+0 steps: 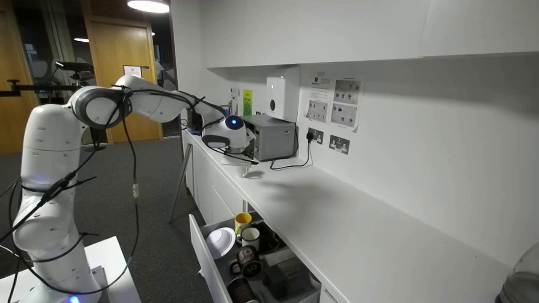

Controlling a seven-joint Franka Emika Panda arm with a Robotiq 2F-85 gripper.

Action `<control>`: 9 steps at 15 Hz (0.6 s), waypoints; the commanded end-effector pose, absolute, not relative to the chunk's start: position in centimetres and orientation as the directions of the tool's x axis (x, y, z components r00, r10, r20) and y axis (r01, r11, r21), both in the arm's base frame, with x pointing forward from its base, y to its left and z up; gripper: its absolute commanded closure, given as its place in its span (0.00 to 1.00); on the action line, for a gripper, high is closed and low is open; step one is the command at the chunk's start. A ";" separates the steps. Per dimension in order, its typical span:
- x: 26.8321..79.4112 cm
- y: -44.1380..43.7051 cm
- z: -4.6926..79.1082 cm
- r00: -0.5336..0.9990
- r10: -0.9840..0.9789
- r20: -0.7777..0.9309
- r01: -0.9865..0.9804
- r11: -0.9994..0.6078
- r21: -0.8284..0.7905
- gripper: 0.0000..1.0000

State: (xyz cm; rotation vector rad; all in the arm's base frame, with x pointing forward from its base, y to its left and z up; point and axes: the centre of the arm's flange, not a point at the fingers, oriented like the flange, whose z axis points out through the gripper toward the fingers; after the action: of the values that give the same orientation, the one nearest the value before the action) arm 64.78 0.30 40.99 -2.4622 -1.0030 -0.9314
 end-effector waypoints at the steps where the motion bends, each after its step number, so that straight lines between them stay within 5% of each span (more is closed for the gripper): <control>1: 68.4 0.6 41.5 0.547 0.507 0.666 0.724 -0.686 -0.072 0.00; 9: 71.6 3.7 39.4 0.572 0.535 0.622 0.755 -0.639 -0.145 0.00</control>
State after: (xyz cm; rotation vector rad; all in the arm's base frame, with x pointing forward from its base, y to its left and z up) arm 69.14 2.41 38.89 -2.4319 -1.0385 -0.8061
